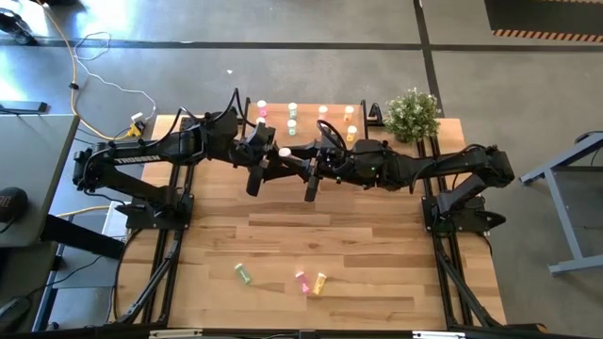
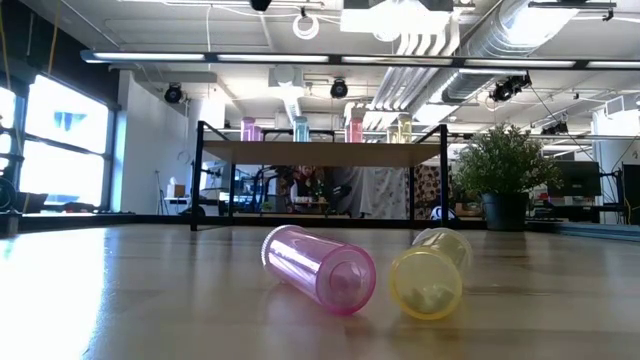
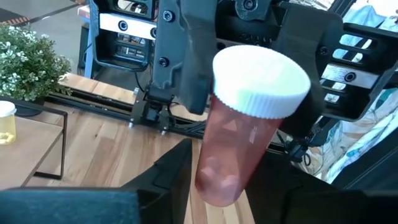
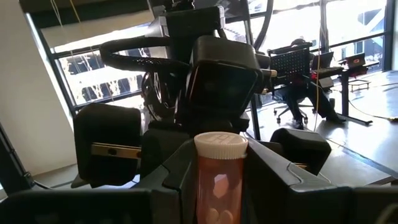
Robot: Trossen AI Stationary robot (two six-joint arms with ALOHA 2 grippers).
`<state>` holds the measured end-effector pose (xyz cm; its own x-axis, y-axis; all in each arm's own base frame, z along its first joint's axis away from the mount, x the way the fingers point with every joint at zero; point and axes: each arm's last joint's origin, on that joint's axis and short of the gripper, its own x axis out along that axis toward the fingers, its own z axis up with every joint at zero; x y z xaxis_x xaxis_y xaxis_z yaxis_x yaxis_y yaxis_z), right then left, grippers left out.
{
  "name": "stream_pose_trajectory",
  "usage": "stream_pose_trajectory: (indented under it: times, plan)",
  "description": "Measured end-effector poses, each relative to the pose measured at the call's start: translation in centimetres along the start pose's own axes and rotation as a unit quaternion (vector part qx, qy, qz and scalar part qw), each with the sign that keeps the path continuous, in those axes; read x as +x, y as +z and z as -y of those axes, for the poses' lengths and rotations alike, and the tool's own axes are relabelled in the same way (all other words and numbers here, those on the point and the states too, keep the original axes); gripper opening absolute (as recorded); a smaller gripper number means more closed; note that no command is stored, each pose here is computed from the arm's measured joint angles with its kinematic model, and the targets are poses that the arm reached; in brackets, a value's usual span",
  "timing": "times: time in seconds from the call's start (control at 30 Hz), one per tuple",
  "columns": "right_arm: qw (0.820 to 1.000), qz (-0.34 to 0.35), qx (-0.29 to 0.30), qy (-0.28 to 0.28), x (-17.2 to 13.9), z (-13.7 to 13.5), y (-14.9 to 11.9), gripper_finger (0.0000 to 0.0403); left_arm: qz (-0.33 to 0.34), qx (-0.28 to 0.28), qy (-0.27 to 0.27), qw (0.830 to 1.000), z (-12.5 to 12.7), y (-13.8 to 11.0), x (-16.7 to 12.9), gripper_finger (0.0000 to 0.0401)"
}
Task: Pick and place medicine bottles onto shelf by color
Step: Put the orange pill bottle on the shelf aligned with the other orange pill bottles
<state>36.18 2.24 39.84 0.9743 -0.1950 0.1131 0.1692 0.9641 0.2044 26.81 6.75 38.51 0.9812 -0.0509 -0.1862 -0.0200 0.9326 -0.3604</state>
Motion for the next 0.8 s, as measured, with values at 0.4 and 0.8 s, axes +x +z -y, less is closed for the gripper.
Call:
stream_pose_trajectory:
  times: [0.4, 0.8]
  plan:
    - [1.000, -0.003, 0.001, -0.004, 0.00, 0.02, -0.07, 0.0103, 0.000, 0.006, 0.001, 1.000, -0.01, -0.01, 0.00, 0.0094]
    - [1.000, -0.017, 0.001, -0.022, -0.83, 0.19, 0.47, 0.0189, -0.005, 0.029, 0.017, 0.999, -0.19, -0.13, -0.04, 0.0093]
